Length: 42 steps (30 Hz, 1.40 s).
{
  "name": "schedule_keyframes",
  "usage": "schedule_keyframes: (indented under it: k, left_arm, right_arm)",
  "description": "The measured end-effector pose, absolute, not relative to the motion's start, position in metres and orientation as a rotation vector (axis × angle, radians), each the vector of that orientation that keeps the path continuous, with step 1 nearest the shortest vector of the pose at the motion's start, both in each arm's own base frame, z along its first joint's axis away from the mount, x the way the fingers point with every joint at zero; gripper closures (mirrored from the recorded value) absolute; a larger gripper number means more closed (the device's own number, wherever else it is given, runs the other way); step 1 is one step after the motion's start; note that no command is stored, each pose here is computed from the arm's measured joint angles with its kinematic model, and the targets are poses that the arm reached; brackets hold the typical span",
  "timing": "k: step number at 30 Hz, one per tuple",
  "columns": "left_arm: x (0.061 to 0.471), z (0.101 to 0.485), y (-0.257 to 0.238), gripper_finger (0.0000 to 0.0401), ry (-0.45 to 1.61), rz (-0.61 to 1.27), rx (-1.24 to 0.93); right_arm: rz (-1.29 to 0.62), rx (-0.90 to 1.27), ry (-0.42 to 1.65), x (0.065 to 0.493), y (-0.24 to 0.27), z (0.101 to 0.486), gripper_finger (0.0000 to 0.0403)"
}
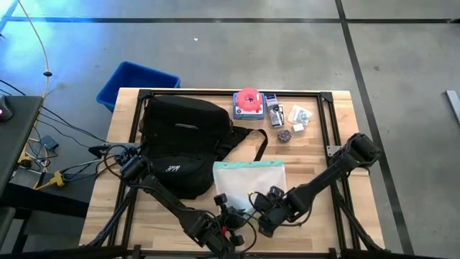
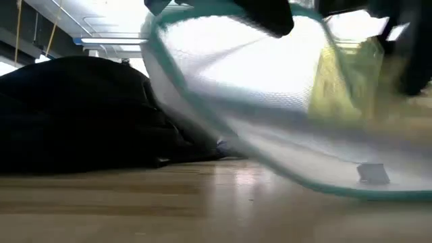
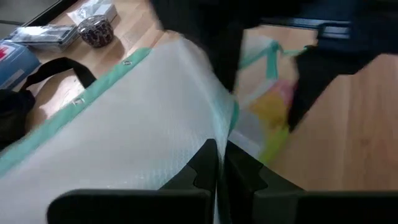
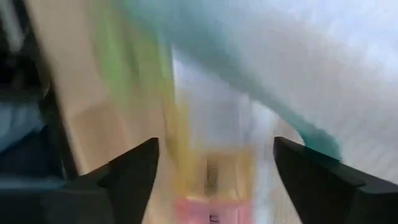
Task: Unpack backpack
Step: Put the medicine organizer into the zip bag
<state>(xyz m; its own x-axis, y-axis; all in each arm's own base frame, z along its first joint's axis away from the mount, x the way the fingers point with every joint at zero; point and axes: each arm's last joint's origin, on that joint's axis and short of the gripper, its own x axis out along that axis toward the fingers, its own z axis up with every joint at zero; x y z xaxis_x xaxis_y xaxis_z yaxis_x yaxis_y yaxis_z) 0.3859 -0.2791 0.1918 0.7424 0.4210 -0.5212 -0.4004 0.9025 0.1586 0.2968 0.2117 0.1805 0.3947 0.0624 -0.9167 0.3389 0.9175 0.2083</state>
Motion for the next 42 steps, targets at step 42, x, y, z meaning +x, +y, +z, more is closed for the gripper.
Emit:
schedule_keyframes:
  k: [42]
  left_arm:
    - [0.383, 0.189, -0.276, 0.0401, 0.611, 0.469, 0.056]
  right_arm:
    - [-0.049, 0.211, 1.286, 0.244, 0.301, 0.146, 0.0082]
